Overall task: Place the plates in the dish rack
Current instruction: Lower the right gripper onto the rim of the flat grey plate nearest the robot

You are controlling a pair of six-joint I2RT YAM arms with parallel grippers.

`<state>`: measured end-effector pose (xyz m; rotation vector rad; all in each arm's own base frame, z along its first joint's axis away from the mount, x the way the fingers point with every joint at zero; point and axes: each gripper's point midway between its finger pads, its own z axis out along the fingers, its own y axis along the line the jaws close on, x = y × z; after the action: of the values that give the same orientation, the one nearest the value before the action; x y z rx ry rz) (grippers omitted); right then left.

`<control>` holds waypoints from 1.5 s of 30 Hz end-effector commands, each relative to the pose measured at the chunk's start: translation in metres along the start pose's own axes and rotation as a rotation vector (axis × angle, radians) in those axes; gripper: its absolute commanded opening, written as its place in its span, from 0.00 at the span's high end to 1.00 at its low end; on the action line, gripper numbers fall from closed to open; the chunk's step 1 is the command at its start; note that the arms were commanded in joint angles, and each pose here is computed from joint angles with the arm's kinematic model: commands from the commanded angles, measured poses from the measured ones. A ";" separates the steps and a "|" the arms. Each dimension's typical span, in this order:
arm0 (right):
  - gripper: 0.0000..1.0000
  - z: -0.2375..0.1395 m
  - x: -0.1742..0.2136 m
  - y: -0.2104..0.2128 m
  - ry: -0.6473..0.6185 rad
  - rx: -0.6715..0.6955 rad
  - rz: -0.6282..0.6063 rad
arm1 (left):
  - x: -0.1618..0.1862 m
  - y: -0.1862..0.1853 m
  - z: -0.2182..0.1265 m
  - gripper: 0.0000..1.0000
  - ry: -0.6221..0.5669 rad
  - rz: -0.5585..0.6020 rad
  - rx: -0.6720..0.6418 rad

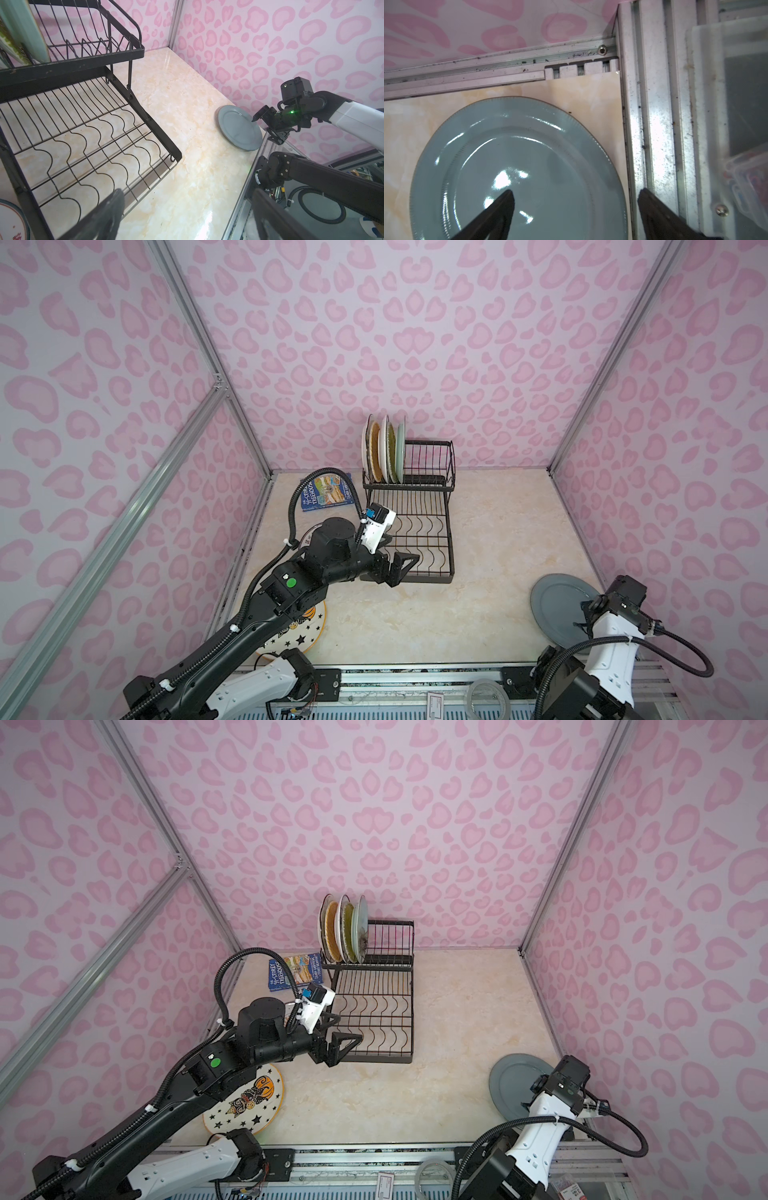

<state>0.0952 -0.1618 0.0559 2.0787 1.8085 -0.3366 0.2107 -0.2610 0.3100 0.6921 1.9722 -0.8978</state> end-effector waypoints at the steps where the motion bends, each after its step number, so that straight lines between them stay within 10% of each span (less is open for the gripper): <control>1: 0.07 0.008 0.002 -0.001 0.020 -0.001 0.014 | -0.006 -0.002 0.001 0.02 -0.027 0.002 0.015; 33: 0.17 0.019 0.116 0.131 0.355 -0.539 -0.437 | -0.012 0.000 -0.008 0.02 -0.058 0.023 -0.015; 45: 0.18 0.008 0.119 0.153 0.418 -0.777 -0.357 | -0.011 -0.005 -0.008 0.03 -0.055 0.024 0.013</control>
<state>0.2802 -0.0972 0.0344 1.2442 2.0362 0.5181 0.2092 -0.2562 0.3169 0.6747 1.9508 -0.8920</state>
